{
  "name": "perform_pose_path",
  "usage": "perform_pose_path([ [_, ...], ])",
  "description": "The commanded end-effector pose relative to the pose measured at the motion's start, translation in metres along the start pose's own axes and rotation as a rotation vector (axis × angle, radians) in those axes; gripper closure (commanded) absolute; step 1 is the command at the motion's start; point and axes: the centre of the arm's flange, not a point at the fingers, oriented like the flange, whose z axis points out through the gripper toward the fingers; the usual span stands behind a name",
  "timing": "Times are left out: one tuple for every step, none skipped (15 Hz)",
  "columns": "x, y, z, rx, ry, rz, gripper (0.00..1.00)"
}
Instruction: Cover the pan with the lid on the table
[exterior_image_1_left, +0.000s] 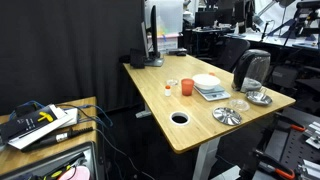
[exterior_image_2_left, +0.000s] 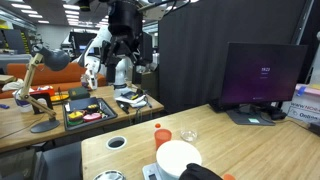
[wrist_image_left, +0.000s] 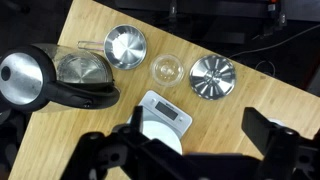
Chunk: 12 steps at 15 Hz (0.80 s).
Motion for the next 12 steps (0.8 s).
perform_pose_path([
  [0.0, 0.0, 0.0, 0.0, 0.001, 0.0, 0.0],
  [0.001, -0.003, 0.006, 0.018, -0.005, -0.001, 0.0],
  [0.0, -0.006, 0.012, 0.031, -0.01, -0.009, 0.0],
  [-0.002, -0.011, 0.02, 0.049, -0.024, -0.023, 0.0],
  [-0.005, -0.016, 0.029, 0.061, -0.038, -0.037, 0.0],
  [-0.008, -0.022, 0.039, 0.076, -0.057, -0.054, 0.0],
  [-0.012, -0.029, 0.049, 0.086, -0.08, -0.077, 0.0],
  [-0.015, -0.035, 0.06, 0.06, -0.116, -0.099, 0.0],
  [-0.008, -0.03, 0.051, 0.066, -0.102, -0.058, 0.0],
  [-0.01, -0.035, 0.06, 0.065, -0.12, -0.07, 0.0],
  [-0.011, -0.037, 0.062, 0.064, -0.127, -0.076, 0.0],
  [-0.011, -0.038, 0.062, 0.064, -0.125, -0.077, 0.0],
])
